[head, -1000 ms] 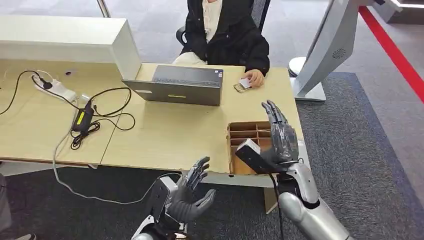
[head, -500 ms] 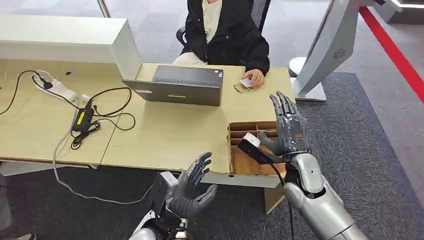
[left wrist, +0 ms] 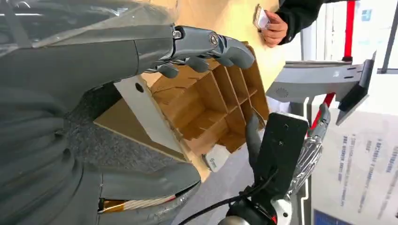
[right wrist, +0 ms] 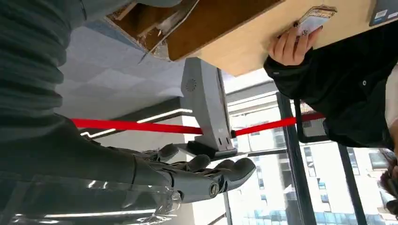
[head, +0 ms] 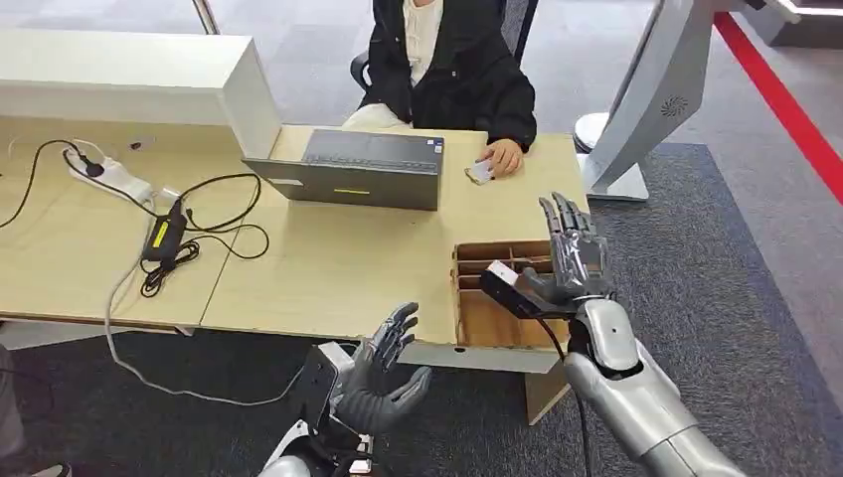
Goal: Pass the card to the sensor for recognition and then transmit it.
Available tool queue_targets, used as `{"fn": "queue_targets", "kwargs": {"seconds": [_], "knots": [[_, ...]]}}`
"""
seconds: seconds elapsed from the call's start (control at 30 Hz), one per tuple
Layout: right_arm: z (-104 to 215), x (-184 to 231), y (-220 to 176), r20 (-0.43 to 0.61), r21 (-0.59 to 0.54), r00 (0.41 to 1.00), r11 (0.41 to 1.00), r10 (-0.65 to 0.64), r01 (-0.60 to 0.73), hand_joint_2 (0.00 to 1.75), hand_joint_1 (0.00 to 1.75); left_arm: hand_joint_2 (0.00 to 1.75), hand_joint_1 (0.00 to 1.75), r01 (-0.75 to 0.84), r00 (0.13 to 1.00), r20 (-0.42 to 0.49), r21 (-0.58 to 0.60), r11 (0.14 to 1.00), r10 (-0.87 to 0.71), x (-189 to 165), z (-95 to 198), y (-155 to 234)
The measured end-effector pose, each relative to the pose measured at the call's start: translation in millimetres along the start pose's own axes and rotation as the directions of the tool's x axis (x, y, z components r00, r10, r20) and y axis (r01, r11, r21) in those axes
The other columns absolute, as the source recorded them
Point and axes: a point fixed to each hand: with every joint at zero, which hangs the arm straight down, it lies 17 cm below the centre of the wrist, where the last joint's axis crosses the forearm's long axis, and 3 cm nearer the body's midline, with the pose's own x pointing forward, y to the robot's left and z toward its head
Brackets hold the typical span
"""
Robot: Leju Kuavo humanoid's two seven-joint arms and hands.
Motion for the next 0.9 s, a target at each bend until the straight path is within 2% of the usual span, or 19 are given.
{"fn": "queue_targets", "kwargs": {"seconds": [0.37,0.9], "knots": [[1,-11,8,-0.032,0.017,0.999,1.000,-0.021,0.021,1.75,0.00,1.75,0.00,0.004,1.000,-0.009,0.015,1.000,-0.003,-2,0,2],[-4,-11,10,-0.028,0.013,1.000,1.000,-0.009,0.010,1.75,0.00,1.75,0.00,0.014,1.000,-0.013,0.043,0.999,-0.014,-4,1,9]]}}
